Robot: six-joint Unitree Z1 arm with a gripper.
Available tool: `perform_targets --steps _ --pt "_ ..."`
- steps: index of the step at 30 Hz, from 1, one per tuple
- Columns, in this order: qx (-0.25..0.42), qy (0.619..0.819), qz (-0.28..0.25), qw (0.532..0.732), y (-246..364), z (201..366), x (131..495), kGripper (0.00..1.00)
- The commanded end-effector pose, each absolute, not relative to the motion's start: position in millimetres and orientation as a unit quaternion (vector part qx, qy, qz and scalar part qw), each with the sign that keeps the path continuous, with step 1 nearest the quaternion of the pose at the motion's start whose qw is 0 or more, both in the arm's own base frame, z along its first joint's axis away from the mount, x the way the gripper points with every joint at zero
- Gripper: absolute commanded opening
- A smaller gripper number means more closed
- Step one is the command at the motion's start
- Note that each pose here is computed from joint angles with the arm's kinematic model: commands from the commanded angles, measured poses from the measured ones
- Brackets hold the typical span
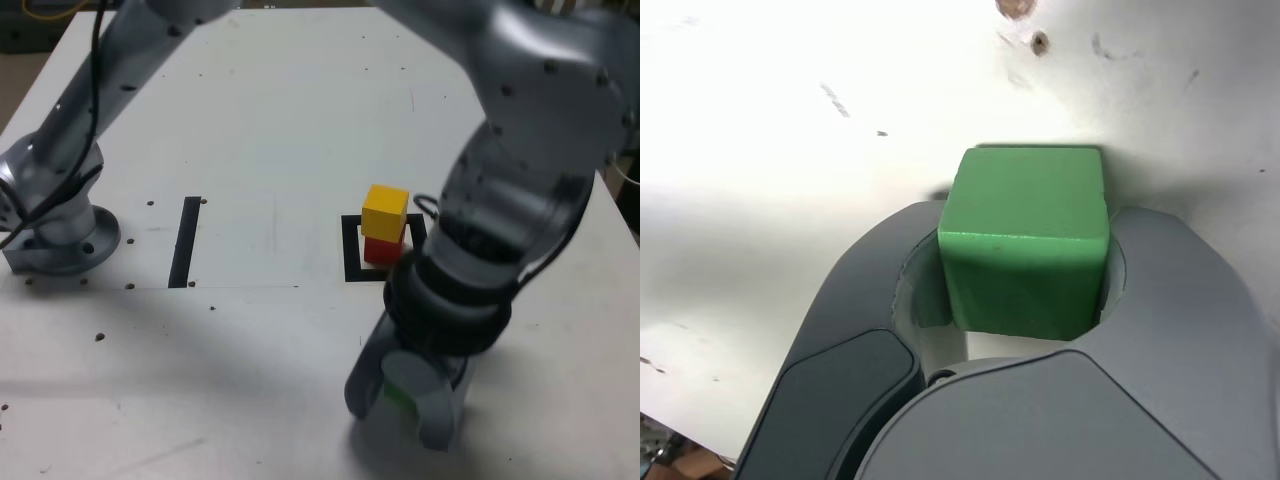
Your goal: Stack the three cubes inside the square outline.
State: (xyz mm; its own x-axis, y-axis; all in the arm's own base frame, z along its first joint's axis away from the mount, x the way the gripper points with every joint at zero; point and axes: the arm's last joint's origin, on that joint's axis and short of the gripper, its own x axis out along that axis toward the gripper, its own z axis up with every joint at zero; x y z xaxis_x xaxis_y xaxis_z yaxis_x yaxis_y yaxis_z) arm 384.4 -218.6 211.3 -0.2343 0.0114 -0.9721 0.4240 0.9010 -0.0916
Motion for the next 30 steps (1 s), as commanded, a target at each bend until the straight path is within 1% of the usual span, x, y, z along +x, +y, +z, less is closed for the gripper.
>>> perform_targets --steps 1,11,15,24,30 --pt "0.147 0.76 -0.163 0.611 -213.4 229.5 379.9 0.27" --pt "0.164 0.752 -0.121 0.627 -171.8 292.5 357.1 0.27" --pt "0.16 0.75 -0.108 0.632 -147.5 310.5 349.2 0.27" --pt "0.138 0.753 -0.092 0.636 -95.5 327.5 336.5 0.27" --pt "0.126 0.755 -0.089 0.637 -71.1 330.1 336.1 0.27"
